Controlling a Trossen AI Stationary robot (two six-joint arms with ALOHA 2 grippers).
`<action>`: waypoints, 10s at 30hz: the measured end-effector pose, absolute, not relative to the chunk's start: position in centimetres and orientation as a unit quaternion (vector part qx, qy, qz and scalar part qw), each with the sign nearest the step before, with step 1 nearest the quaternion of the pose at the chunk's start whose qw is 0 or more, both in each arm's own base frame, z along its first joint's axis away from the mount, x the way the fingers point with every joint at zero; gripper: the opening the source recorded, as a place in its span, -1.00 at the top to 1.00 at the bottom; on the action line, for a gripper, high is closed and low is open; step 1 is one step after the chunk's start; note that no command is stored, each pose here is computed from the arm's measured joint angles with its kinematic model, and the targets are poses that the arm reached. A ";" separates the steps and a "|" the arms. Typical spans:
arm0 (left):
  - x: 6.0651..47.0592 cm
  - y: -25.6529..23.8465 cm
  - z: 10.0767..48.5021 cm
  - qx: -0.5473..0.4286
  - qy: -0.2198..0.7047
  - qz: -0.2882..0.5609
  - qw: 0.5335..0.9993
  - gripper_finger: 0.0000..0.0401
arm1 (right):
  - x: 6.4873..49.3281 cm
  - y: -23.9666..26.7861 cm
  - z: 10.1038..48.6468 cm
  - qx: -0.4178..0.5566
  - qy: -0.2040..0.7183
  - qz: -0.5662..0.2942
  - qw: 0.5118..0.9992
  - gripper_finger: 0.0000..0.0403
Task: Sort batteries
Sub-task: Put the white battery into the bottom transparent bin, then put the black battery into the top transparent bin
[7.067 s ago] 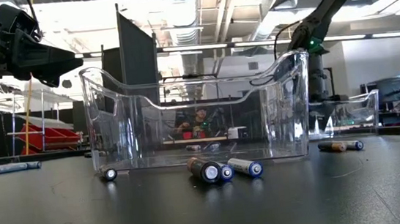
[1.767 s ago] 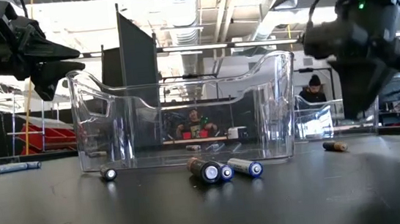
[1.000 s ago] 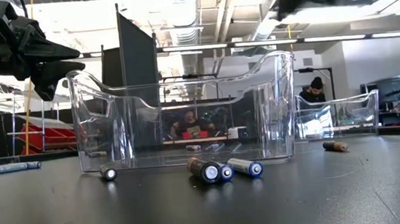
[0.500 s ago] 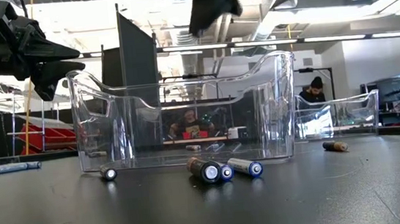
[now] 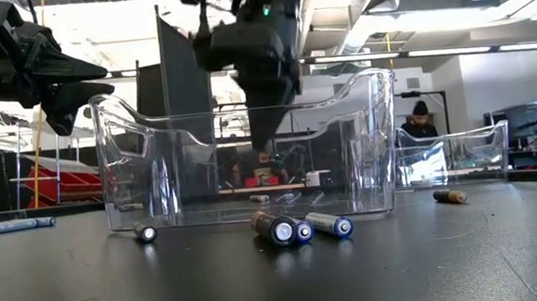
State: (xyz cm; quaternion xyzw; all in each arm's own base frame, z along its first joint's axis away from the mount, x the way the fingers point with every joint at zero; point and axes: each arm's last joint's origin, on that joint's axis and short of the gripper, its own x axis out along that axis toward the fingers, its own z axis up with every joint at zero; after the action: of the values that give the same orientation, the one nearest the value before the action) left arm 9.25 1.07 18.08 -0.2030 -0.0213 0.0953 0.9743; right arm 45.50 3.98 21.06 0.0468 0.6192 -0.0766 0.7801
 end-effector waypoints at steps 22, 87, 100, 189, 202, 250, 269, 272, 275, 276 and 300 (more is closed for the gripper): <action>9.3 1.1 18.1 -0.203 -0.022 0.095 0.974 0.34 | 46.7 5.5 17.4 0.035 0.637 -0.025 0.770 0.79; 9.3 1.1 18.1 -0.205 -0.021 0.095 0.974 0.34 | 42.9 2.6 33.2 0.018 0.542 -0.082 0.836 0.56; 9.3 1.1 18.1 -0.211 -0.022 0.095 0.973 0.34 | 32.4 1.5 37.1 0.040 0.503 -0.193 0.842 0.56; 9.3 1.1 18.0 -0.211 -0.021 0.097 0.972 0.34 | 23.8 12.4 12.3 0.239 0.396 -0.316 0.829 -0.34; 9.2 1.1 17.9 -0.211 -0.013 0.099 0.972 0.34 | 23.7 12.3 10.5 0.207 0.411 -0.344 0.818 0.10; 9.2 1.1 17.8 -0.196 -0.010 0.105 0.975 0.34 | 19.6 6.5 21.7 0.240 0.359 -0.340 0.836 0.77; 9.2 1.2 17.8 -0.194 -0.015 0.126 0.973 0.34 | 19.4 -10.7 32.8 0.235 0.263 -0.472 0.808 0.77; 9.2 1.2 17.8 -0.194 -0.015 0.126 0.973 0.34 | 19.4 -14.3 32.3 0.273 0.291 -0.475 0.785 0.77; 9.2 1.2 17.8 -0.194 -0.015 0.126 0.973 0.34 | 19.5 -17.4 30.7 0.314 0.335 -0.476 0.750 0.77; 9.2 1.2 17.8 -0.194 -0.015 0.126 0.973 0.34 | 19.5 -18.2 30.1 0.326 0.350 -0.479 0.736 0.77; 9.2 1.2 17.8 -0.199 -0.015 0.126 0.972 0.34 | 19.7 -26.4 18.4 0.443 0.536 -0.435 0.572 0.77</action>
State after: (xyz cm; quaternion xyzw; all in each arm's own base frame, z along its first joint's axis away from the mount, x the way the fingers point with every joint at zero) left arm 9.22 1.23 17.84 -0.1992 -0.0150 0.1258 0.9717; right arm 19.70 -26.41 18.45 0.4435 0.5362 -0.4347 0.5718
